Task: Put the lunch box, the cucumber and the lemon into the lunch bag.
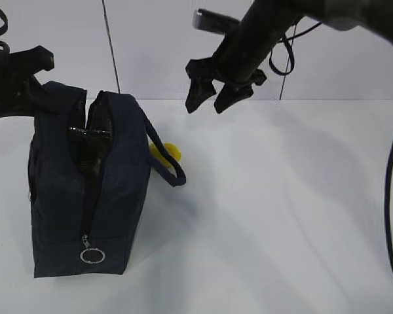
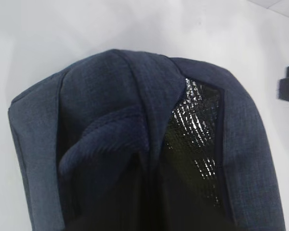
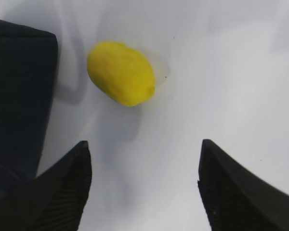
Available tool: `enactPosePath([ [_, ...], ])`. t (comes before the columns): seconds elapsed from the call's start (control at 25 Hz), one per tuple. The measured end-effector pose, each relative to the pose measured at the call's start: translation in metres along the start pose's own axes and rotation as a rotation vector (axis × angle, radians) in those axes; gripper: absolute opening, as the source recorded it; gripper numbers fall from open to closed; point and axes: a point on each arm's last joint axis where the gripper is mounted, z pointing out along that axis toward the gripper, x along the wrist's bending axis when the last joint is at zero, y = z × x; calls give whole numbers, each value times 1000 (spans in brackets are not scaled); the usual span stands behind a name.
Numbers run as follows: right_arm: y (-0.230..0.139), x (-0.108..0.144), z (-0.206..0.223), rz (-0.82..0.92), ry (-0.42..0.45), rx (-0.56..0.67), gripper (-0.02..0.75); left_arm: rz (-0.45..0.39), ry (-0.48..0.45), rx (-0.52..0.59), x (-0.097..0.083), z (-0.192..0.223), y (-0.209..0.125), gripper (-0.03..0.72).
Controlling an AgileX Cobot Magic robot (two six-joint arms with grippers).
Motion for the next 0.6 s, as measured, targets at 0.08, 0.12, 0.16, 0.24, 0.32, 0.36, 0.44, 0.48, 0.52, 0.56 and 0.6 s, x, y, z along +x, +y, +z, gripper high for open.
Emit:
enactPosePath([
  [0.08,-4,-7,17,0,7,33,539,4,13,13,4,-1,0,6],
  [0.12,-5,-11,24,-1,11,45,539,3,21,12,6,-2,1,6],
  [0.16,-6,-12,31,2,21,54,539,2,27,14,9,-2,2,6],
  [0.24,-8,-13,39,-9,35,65,539,-2,36,15,12,-3,3,6],
  [0.32,-9,-11,45,-18,46,73,539,0,40,20,13,-4,3,6],
  [0.36,-10,-9,49,-31,52,80,539,1,41,20,13,-4,3,6],
  [0.44,-12,-6,58,-74,61,95,539,3,43,20,13,-4,3,6],
  [0.48,-12,-3,61,-106,66,100,539,3,43,22,13,-4,2,6],
  [0.52,-13,0,65,-146,71,106,539,3,43,22,13,-4,2,6],
  [0.56,-13,3,67,-188,76,108,539,4,43,22,14,-4,2,6],
  [0.6,-14,6,68,-239,81,108,539,4,43,23,13,-4,2,6],
])
